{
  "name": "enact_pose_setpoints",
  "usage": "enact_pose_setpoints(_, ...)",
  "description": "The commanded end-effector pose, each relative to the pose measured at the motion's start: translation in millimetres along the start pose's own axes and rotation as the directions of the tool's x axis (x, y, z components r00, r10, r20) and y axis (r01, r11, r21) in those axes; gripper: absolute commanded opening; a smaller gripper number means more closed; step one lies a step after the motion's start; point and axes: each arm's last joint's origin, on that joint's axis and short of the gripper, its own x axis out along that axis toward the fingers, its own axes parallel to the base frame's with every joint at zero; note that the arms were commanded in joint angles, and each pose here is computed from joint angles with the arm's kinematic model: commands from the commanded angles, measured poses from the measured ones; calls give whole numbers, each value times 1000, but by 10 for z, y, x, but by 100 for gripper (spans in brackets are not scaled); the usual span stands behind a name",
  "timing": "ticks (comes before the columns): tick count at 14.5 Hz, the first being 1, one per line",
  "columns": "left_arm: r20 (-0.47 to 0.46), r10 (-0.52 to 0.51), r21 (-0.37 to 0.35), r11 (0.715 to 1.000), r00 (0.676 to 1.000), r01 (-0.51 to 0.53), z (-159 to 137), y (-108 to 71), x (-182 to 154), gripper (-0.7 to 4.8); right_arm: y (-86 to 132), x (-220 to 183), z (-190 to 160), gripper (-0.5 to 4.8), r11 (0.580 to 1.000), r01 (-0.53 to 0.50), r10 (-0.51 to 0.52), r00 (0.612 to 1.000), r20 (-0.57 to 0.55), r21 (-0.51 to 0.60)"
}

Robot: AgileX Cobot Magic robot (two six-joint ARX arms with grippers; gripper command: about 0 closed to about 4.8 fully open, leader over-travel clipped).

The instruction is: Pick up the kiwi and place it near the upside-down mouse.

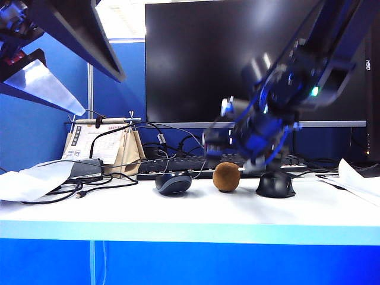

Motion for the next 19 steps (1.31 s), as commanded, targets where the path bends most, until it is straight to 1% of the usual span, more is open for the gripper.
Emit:
enact_pose_setpoints(1,17,-2,14,1000,1000,2,25,-9,-13,479,-15,142,-87,479,999,-26,26,999,-25,29)
enact_pose_setpoints(6,17,-2,13,1000,1000,2,25,-9,-13,479,-30,176,-108,479,999,-22,23,999,-29,29)
enact_pose_setpoints(7,18,-2,13,1000,1000,2,26,-9,-13,479,-30,175,-106,453,999,-21,22,999,-28,29)
enact_pose_setpoints(9,24,-3,15,1000,1000,2,32,-10,-13,479,-29,175,-106,434,999,-24,25,999,-28,29)
enact_pose_setpoints(11,23,-2,16,1000,1000,1,32,-9,-13,479,-26,174,-104,287,999,-32,33,999,-29,30)
enact_pose_setpoints(12,23,0,15,1000,1000,-1,31,-9,-13,479,-19,174,-100,268,998,-54,55,998,-27,30)
enact_pose_setpoints(14,24,10,16,1000,1000,-10,32,-6,-13,479,-2,169,-87,253,994,-103,104,994,-26,31)
enact_pose_setpoints(16,28,43,22,999,999,-43,33,4,-13,479,34,143,-51,251,985,-167,168,985,-23,30)
enact_pose_setpoints(17,29,45,22,999,999,-46,34,6,-14,479,40,114,-12,251,985,-170,170,985,-13,28)
enact_pose_setpoints(19,32,65,53,996,997,-66,35,12,-14,479,77,-21,186,252,983,-183,183,982,44,1)
